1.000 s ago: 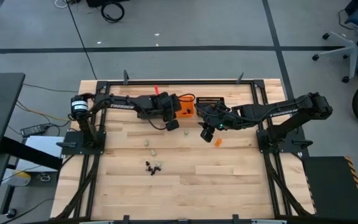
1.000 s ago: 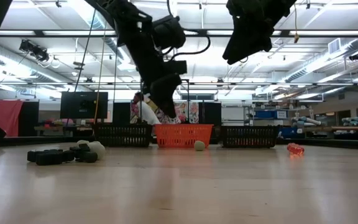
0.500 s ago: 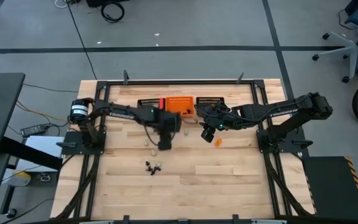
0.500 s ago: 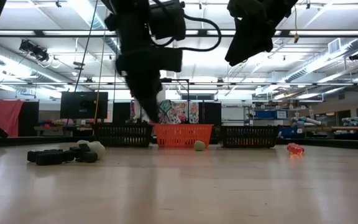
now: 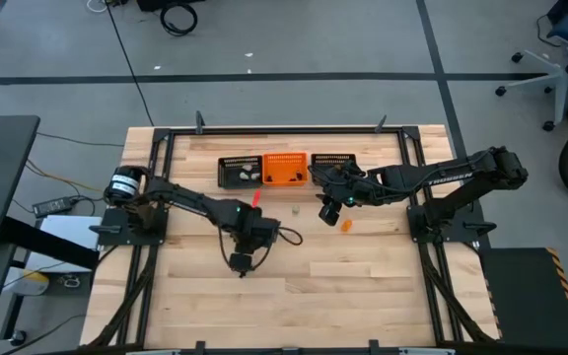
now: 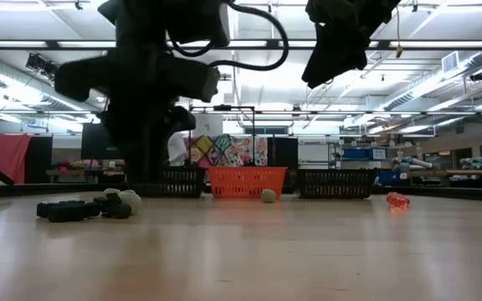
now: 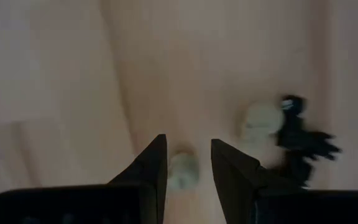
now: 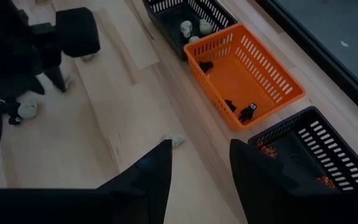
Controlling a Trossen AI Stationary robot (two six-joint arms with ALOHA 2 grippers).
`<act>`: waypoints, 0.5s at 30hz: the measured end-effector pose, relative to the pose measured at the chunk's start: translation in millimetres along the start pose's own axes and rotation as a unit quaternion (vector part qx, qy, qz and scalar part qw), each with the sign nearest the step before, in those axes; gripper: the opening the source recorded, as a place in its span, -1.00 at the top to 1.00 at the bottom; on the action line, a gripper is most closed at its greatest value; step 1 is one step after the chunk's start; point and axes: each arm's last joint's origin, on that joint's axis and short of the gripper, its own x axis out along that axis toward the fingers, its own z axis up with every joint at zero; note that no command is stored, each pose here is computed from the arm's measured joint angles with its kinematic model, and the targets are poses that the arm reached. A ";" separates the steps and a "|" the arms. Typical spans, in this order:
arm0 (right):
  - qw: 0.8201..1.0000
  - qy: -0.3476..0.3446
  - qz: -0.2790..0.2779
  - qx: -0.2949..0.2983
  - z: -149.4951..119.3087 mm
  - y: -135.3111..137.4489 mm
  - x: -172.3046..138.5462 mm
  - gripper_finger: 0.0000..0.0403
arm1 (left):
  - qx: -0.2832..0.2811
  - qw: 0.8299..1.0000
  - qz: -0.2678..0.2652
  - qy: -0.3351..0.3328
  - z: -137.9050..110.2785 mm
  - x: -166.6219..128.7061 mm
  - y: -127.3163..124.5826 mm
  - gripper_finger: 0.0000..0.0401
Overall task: Sort Halloween decoration
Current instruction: Put the white skull toy into the left black bin
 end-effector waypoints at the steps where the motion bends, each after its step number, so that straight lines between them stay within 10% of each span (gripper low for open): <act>1: 1.000 -0.001 0.001 -0.001 0.2 0.1 0.0 0.18 | -0.005 1.000 0.012 0.004 -1.8 1.5 -0.2 0.48; 15: 1.000 -0.005 0.016 -0.001 1.1 2.9 -0.7 0.18 | 0.003 0.999 0.051 0.013 -5.6 3.6 -18.0 0.43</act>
